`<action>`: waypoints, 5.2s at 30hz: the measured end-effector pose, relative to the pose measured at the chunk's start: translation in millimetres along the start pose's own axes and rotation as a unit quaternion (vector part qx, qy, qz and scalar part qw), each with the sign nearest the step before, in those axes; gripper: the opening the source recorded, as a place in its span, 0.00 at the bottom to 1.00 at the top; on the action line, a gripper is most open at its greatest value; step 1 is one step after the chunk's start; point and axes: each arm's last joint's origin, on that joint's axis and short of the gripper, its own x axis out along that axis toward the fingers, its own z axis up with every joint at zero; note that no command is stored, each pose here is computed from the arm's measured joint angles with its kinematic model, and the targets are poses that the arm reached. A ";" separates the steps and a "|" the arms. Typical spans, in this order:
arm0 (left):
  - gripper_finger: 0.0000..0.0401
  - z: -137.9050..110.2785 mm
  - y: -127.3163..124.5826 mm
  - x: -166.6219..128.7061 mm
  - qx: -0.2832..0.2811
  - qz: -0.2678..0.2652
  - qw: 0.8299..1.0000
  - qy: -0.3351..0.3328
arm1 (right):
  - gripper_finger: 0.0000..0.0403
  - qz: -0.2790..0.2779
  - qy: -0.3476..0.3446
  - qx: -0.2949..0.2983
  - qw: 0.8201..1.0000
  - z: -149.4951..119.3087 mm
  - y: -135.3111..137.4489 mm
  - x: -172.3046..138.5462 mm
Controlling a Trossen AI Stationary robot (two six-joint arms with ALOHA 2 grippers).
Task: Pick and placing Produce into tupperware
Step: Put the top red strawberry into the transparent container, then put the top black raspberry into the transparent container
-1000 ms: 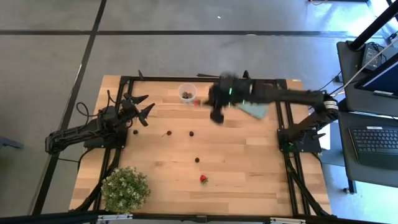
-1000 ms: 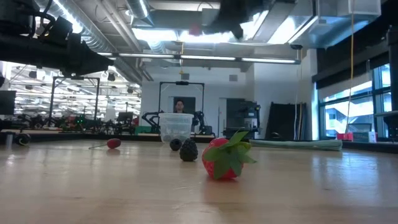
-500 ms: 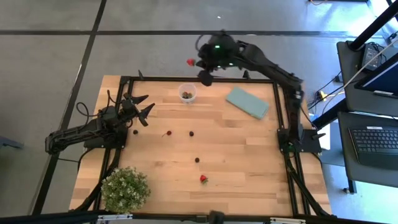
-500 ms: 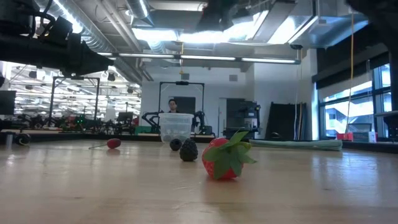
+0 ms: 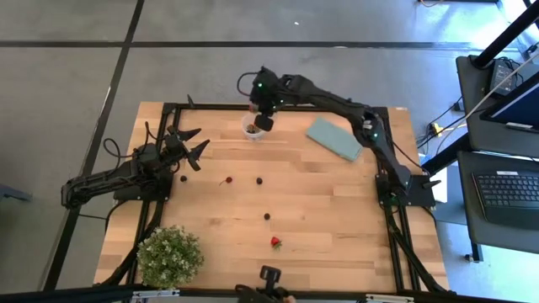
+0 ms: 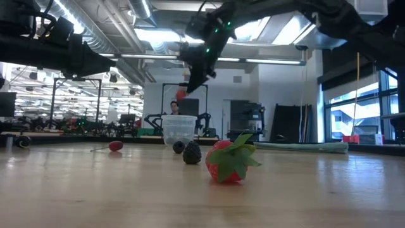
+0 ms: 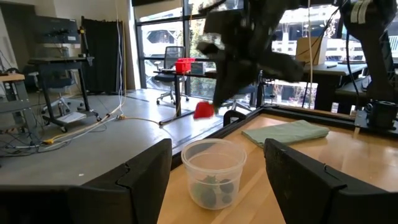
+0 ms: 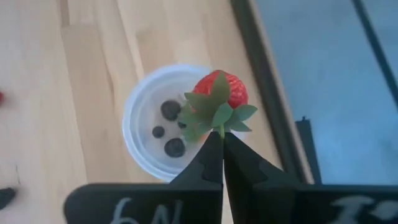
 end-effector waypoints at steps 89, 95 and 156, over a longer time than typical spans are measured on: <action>0.62 0.1 0.1 0.0 0.000 0.002 1.000 0.000 | 0.21 0.037 0.071 -0.016 0.997 -17.3 22.8 60.3; 0.62 0.1 0.1 0.0 0.000 0.002 1.000 0.000 | 0.27 0.032 0.034 -0.018 0.999 -4.0 19.8 22.1; 0.62 0.1 0.1 0.0 0.000 0.003 1.000 0.000 | 0.27 0.249 -0.273 -0.112 0.922 -153.9 183.8 34.8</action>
